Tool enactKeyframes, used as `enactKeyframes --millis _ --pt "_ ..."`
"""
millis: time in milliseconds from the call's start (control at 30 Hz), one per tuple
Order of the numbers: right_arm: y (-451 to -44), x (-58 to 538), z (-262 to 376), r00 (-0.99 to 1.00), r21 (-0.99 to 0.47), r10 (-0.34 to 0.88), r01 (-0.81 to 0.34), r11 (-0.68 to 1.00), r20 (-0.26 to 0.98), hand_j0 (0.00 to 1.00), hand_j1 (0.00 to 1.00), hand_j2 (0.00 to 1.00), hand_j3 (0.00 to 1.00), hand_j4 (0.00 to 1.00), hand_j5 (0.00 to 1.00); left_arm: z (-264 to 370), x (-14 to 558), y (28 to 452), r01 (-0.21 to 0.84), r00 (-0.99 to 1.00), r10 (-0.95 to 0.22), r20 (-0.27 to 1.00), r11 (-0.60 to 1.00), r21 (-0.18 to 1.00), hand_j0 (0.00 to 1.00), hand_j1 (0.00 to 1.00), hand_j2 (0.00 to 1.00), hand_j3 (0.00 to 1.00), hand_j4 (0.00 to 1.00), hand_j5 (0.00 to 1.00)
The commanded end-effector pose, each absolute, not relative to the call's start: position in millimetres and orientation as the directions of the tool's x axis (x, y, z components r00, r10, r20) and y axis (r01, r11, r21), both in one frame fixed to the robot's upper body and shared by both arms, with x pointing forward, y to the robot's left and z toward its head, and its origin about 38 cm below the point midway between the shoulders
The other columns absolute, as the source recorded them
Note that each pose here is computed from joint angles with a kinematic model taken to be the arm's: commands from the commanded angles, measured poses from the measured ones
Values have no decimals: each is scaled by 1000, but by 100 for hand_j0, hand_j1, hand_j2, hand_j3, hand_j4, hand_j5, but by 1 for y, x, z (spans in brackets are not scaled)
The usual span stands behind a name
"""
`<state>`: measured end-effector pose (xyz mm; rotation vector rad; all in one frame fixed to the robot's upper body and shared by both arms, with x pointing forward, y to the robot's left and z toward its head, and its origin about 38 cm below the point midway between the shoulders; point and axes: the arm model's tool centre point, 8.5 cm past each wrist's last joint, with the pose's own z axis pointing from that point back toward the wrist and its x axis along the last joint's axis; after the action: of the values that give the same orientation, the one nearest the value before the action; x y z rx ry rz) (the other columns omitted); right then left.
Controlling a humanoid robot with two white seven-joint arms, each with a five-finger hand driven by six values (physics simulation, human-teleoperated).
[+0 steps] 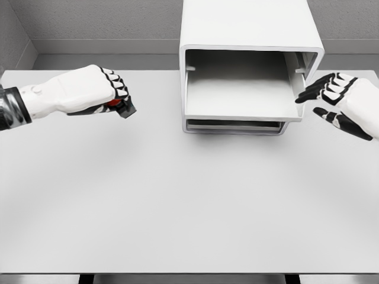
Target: Slide open multi-storey tabletop storage cabinets and put open load switch and slide close multi-storey tabletop storage cabinets
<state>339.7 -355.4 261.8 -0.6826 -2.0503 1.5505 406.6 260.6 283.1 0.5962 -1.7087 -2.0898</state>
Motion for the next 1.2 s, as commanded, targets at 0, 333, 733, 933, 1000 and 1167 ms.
enactKeyframes --millis 0,333,733,933,1000,1167 --pt "-363 342 272 -751 -961 657 130 244 66 63 63 63 63 63 63 284 407 257 20 -843 -532 -78 -176 984 44 44 44 44 44 44" --pt "-401 353 249 -658 -973 746 94 211 99 64 64 64 64 64 64 289 402 237 -13 -865 -497 -77 -130 991 44 44 44 44 44 44" --pt "-405 337 210 -633 -979 758 -3 204 159 66 66 66 66 66 66 297 403 210 -49 -885 -459 -78 -75 996 44 44 44 44 44 44" --pt "-406 326 193 -621 -977 760 -49 207 192 69 69 69 69 69 69 305 404 202 -68 -891 -447 -81 -46 997 44 44 44 44 44 44" --pt "-406 324 189 -619 -978 761 -60 201 194 69 69 69 69 69 69 305 404 199 -68 -894 -443 -74 -30 997 44 44 44 44 44 44" --pt "-408 319 181 -613 -978 764 -80 192 200 69 69 69 69 69 69 309 404 184 -78 -905 -420 -72 -2 997 44 44 44 44 44 44"
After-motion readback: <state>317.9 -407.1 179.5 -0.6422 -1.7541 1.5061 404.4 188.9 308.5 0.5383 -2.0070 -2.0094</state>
